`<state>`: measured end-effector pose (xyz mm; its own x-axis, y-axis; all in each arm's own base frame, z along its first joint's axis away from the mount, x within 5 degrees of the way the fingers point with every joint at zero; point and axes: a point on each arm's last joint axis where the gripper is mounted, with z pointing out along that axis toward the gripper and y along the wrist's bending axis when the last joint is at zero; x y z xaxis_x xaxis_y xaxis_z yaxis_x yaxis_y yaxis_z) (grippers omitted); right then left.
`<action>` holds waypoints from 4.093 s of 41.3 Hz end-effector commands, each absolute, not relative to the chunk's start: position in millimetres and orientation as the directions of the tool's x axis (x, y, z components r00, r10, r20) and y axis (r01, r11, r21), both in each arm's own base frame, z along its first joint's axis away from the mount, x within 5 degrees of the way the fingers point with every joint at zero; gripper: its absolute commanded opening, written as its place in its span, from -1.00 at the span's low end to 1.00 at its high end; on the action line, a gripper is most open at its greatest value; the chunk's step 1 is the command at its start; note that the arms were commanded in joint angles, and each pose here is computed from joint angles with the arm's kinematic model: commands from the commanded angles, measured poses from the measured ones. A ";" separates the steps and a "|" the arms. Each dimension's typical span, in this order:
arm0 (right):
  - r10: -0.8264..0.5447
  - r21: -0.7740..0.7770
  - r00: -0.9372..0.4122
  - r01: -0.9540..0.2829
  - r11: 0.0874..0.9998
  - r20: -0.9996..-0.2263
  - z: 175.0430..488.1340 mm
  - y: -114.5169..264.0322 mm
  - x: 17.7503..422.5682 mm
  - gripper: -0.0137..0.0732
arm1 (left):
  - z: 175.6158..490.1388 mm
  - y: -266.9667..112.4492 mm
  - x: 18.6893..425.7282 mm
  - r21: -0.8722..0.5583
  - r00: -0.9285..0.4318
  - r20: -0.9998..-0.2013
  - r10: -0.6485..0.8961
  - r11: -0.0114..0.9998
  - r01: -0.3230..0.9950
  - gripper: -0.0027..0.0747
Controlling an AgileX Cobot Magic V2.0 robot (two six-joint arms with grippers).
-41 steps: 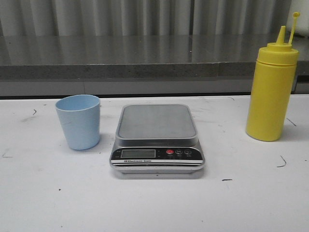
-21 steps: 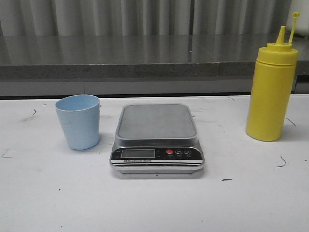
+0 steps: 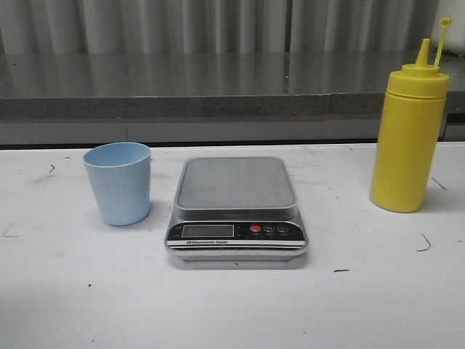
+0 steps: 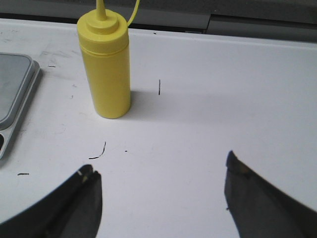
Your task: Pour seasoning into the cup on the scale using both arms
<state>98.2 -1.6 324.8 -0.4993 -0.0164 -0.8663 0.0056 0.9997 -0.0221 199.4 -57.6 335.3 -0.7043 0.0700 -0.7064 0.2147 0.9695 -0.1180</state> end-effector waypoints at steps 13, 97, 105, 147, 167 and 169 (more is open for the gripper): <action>-0.034 -0.038 -0.430 0.000 0.999 -0.902 337.0 -1.5 102.6 0.56 | 318.8 -97.9 294.1 -0.120 -0.756 -0.644 0.115 0.961 0.248 0.39; -0.034 -0.038 -0.430 0.000 0.999 -0.902 336.9 -1.5 102.6 0.56 | 330.2 -233.1 346.7 -0.120 -0.625 -0.732 0.272 0.851 0.511 -0.98; -0.034 -0.038 -0.430 0.000 0.999 -0.902 336.9 -1.5 102.6 0.56 | 311.1 -242.5 361.2 -0.117 -0.650 -0.703 0.289 0.854 0.507 -0.98; -0.034 -0.038 -0.430 0.000 0.999 -0.902 336.9 -1.5 102.6 0.56 | 301.6 -241.8 362.0 -0.101 -0.683 -0.657 0.319 0.861 0.499 -0.03; -0.034 -0.038 -0.430 0.000 0.999 -0.902 336.9 -1.5 102.6 0.56 | 403.4 -178.8 277.7 -0.005 -0.511 -0.806 0.301 0.859 0.513 -0.04; -0.034 -0.038 -0.430 0.000 0.999 -0.902 336.9 -1.5 102.6 0.56 | 406.9 -170.4 268.4 0.002 -0.498 -0.815 0.296 0.861 0.508 -0.04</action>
